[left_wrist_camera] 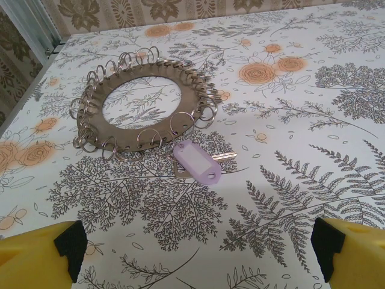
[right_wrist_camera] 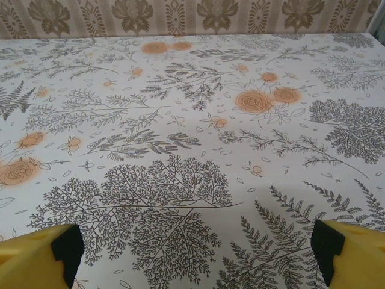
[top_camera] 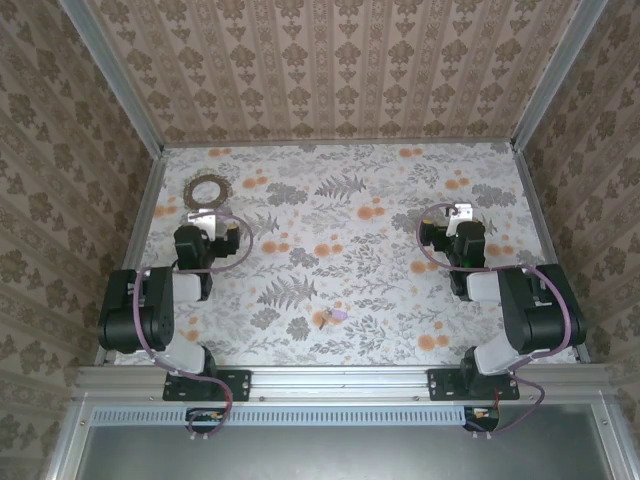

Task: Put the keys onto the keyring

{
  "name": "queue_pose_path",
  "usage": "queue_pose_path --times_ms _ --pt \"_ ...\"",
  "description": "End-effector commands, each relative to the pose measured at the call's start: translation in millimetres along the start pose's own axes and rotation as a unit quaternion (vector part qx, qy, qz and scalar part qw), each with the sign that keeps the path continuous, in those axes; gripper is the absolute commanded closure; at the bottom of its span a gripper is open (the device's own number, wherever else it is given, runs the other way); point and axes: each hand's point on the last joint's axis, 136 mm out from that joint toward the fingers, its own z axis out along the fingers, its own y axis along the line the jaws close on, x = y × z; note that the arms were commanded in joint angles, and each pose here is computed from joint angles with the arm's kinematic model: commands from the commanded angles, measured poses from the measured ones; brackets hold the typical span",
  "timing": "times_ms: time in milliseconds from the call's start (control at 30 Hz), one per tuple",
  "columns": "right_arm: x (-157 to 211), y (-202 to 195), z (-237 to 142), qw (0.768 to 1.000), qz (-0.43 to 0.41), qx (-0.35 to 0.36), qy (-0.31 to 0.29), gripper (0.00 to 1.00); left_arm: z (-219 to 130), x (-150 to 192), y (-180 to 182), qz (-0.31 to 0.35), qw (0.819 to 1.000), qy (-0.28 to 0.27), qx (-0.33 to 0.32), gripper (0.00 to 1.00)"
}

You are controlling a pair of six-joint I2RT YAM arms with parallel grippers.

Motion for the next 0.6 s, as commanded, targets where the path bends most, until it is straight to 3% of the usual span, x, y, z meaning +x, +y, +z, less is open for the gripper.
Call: queue_pose_path --times_ms 0,567 --pt "-7.7 3.5 0.5 1.0 0.004 -0.01 -0.01 0.0 0.3 -9.5 -1.2 -0.008 1.0 -0.012 0.007 0.0" --pt "-6.9 3.5 0.5 1.0 0.004 -0.01 -0.009 0.01 0.0 -9.9 -0.7 -0.008 1.0 -0.013 0.006 0.0"
